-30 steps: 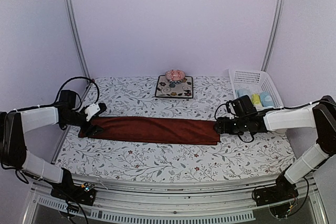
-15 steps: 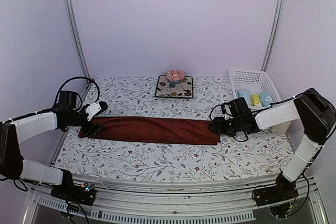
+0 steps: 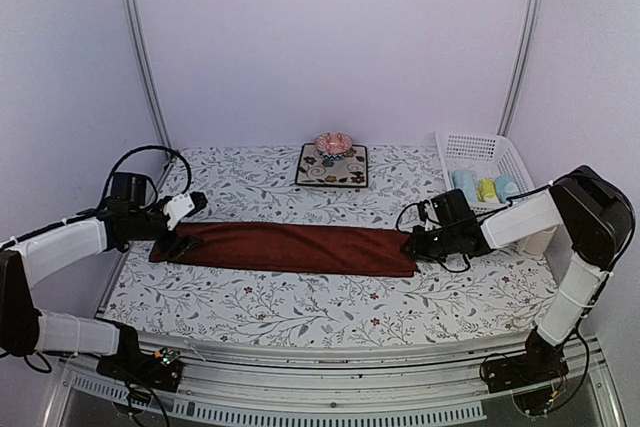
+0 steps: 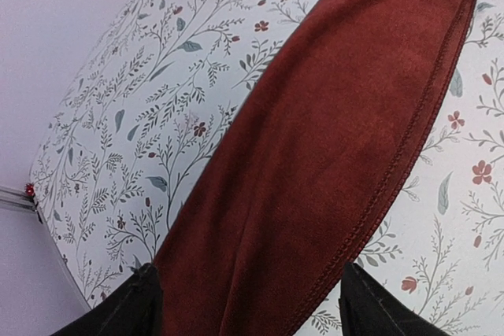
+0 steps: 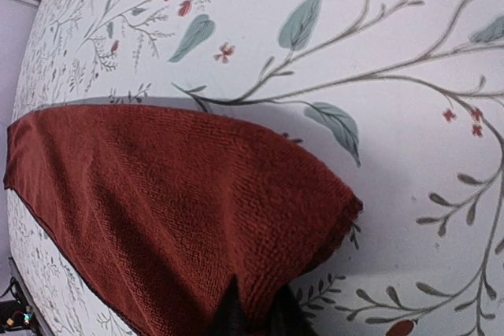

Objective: Roll the towels
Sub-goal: Pick up the towel from the center of the board.

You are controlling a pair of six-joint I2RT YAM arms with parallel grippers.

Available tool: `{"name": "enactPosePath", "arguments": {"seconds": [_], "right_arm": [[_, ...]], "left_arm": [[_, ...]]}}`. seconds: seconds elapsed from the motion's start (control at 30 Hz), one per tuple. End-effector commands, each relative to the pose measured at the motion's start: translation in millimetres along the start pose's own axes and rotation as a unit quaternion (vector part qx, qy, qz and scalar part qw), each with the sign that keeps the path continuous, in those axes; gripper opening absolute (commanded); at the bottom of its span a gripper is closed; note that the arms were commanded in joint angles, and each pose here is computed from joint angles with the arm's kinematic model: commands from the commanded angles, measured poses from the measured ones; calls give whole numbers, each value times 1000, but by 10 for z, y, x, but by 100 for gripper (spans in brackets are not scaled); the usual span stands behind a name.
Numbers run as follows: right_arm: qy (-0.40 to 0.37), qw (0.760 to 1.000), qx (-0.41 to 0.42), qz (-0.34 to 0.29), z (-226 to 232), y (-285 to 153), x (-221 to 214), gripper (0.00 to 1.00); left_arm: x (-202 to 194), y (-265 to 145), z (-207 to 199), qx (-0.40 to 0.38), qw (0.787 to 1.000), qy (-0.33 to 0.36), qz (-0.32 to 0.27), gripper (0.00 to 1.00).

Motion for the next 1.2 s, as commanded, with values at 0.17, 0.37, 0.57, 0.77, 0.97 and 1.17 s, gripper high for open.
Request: {"name": "enactPosePath", "arguments": {"seconds": [0.17, 0.37, 0.57, 0.77, 0.97, 1.17], "right_arm": [[-15, 997, -80, -12, -25, -333, 48, 2], [-26, 990, -100, -96, 114, -999, 379, 2], [-27, 984, -124, -125, 42, -1402, 624, 2], [-52, 990, -49, -118, 329, -1457, 820, 2], [-98, 991, 34, -86, 1076, -1096, 859, 2], [-132, 986, 86, -45, 1698, -545, 823, 2]], "left_arm": [[26, -55, -24, 19, 1000, 3, 11, 77], [-8, -43, -22, 22, 999, 3, 26, 78], [-17, -31, -25, 15, 999, 0, 35, 80], [-5, -40, -37, 7, 999, -7, 31, 80], [-40, -23, -63, 8, 999, -8, 39, 80], [-101, 15, -99, 4, 999, -17, 49, 81]]}}
Point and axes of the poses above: each gripper's point midway between its finger pads, its own y axis out along the fingers, its own z axis along the line the jaws close on, x = y × z, the point moved 9 cm from there along -y, back along the fingers, and after that the axes turned 3 degrees about y, right-handed, at the moved point
